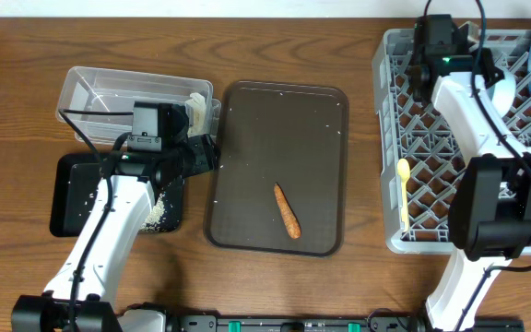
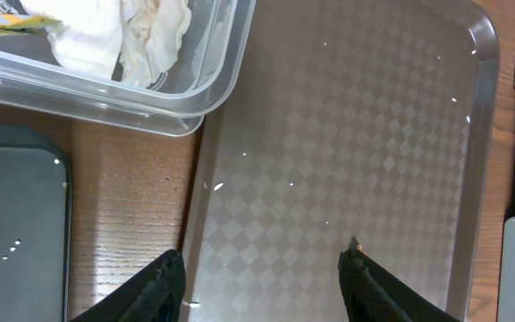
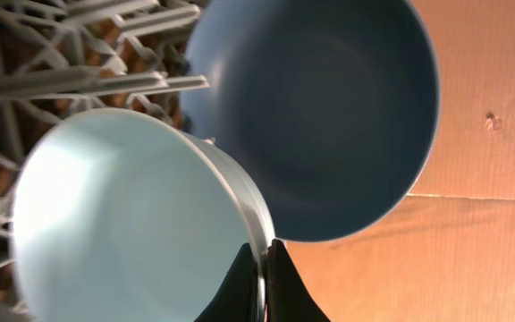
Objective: Sort waste into correct bins and load items into the dishwasher rack
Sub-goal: 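Lift white bowl with right gripper and carry it into dish rack, then release white bowl in rack and raise right gripper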
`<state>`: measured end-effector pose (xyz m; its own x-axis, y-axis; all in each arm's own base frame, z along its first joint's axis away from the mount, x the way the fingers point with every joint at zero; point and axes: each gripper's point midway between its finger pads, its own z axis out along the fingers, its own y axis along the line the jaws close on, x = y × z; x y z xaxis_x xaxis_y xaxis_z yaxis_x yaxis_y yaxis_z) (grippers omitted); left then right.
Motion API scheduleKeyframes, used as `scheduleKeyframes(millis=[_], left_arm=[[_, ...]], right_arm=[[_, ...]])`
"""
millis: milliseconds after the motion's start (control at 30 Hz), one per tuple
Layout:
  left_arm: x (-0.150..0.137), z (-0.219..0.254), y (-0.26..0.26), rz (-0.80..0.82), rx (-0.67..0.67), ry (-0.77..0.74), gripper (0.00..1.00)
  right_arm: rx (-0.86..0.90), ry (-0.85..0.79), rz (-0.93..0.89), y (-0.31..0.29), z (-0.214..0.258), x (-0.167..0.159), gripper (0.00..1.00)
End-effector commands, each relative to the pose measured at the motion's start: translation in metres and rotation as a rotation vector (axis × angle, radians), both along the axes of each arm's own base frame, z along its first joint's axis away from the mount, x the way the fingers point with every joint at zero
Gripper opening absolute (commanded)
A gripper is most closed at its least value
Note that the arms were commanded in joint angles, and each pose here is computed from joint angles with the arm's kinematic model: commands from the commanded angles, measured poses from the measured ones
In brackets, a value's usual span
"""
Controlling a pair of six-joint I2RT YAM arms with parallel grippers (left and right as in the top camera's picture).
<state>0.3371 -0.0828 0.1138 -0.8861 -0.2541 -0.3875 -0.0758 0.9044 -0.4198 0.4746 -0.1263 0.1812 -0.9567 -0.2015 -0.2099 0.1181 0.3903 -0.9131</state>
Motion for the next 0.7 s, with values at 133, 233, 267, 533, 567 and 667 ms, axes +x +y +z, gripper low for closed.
scheduleKeyframes(millis=[133, 233, 267, 533, 567, 667], left_arm=[[0.004, 0.005, 0.003, 0.006, 0.013, -0.018, 0.58], [0.004, 0.005, 0.003, 0.006, 0.013, -0.018, 0.58], [0.004, 0.005, 0.003, 0.006, 0.013, -0.018, 0.58], [0.004, 0.005, 0.003, 0.006, 0.013, -0.018, 0.58], [0.004, 0.005, 0.003, 0.006, 0.013, -0.018, 0.58], [0.003, 0.005, 0.003, 0.007, 0.013, -0.017, 0.58]], right_arm=[[0.147, -0.032, 0.091, 0.045, -0.033, 0.010, 0.13], [0.181, -0.043, 0.103, 0.054, -0.037, 0.011, 0.21], [0.194, -0.043, 0.106, 0.057, -0.039, 0.011, 0.25], [0.295, -0.052, 0.100, 0.066, -0.047, 0.004, 0.50], [0.331, -0.054, 0.113, 0.069, -0.047, 0.004, 0.51], [0.483, -0.091, 0.162, 0.083, -0.042, 0.008, 0.52]])
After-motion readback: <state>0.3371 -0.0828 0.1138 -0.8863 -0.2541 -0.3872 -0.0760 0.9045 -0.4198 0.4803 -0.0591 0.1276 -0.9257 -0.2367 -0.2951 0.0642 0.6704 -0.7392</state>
